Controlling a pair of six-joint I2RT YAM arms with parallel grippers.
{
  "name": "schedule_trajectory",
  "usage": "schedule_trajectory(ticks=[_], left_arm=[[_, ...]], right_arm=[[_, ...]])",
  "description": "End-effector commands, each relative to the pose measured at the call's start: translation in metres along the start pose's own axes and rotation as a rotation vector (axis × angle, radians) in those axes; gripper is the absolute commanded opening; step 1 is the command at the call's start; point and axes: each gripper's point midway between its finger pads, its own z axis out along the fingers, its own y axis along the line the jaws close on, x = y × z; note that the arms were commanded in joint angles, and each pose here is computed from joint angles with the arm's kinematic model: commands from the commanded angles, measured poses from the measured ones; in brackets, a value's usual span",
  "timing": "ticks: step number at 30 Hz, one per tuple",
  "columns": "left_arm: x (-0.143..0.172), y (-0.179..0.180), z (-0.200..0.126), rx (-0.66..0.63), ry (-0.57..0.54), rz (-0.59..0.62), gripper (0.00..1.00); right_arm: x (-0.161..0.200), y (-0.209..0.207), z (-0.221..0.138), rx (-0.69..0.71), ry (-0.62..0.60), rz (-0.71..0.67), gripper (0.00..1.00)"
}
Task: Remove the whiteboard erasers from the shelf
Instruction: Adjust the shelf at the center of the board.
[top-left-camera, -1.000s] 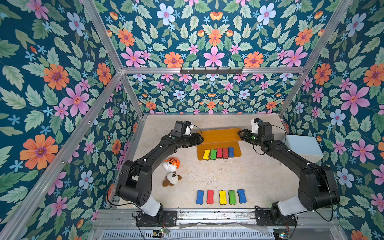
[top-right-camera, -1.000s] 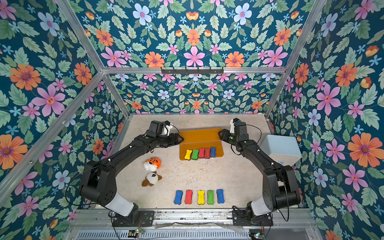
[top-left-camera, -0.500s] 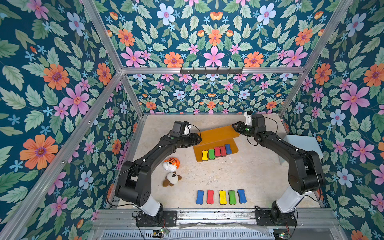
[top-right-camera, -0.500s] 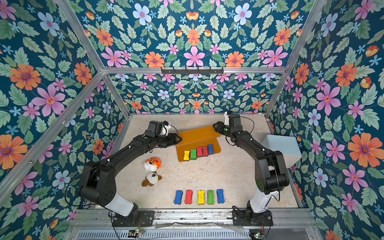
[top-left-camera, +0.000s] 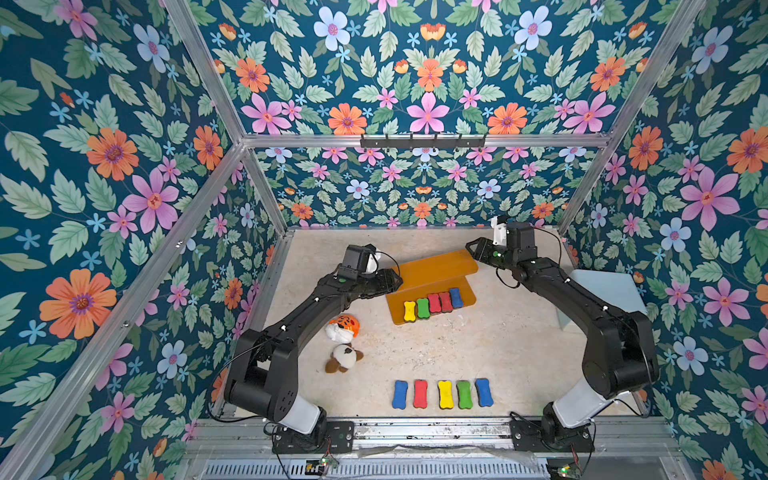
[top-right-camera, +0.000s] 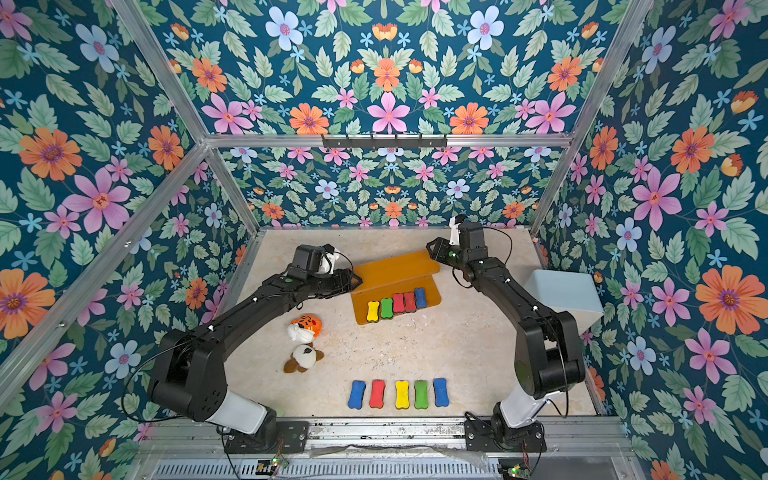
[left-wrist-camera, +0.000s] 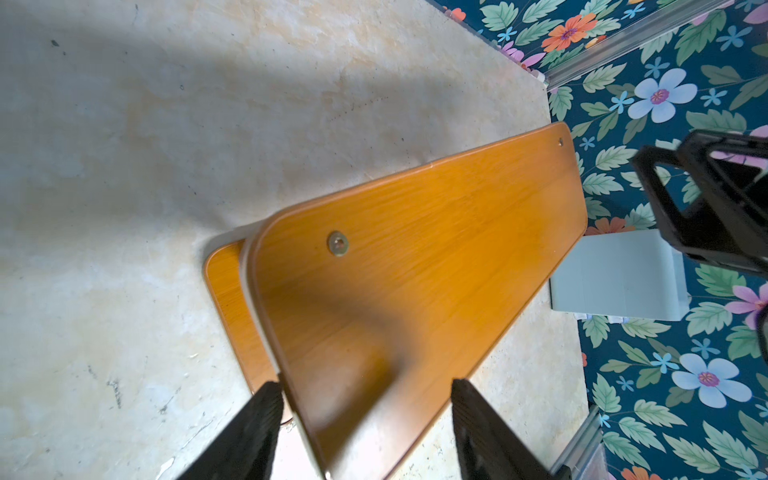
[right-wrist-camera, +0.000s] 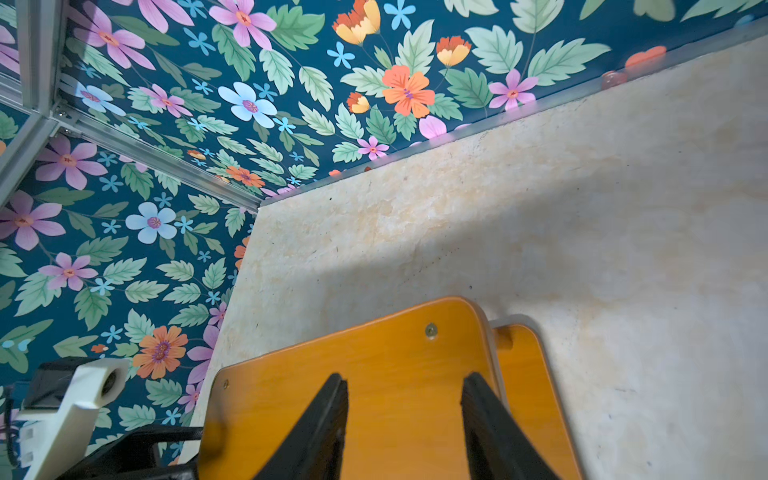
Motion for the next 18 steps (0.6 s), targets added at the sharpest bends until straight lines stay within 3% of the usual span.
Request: schedule_trajectory(ticks=[1, 10, 18], left_arm=[[-0.002, -0.003, -0.005, 0.009, -0.021, 0.019, 0.69], [0.007, -0.002, -0.010, 0.018, -0.015, 0.024, 0.70], [0.010, -0.001, -0.010, 0.024, -0.012, 0.029, 0.71]], right_arm=[[0.005, -0.001, -0.015, 0.013, -0.024, 0.008, 0.50], [0.063, -0.001, -0.044, -0.022, -0.008, 0.067, 0.50], [0.084, -0.004, -0.035, -0.056, 0.023, 0.097, 0.48]])
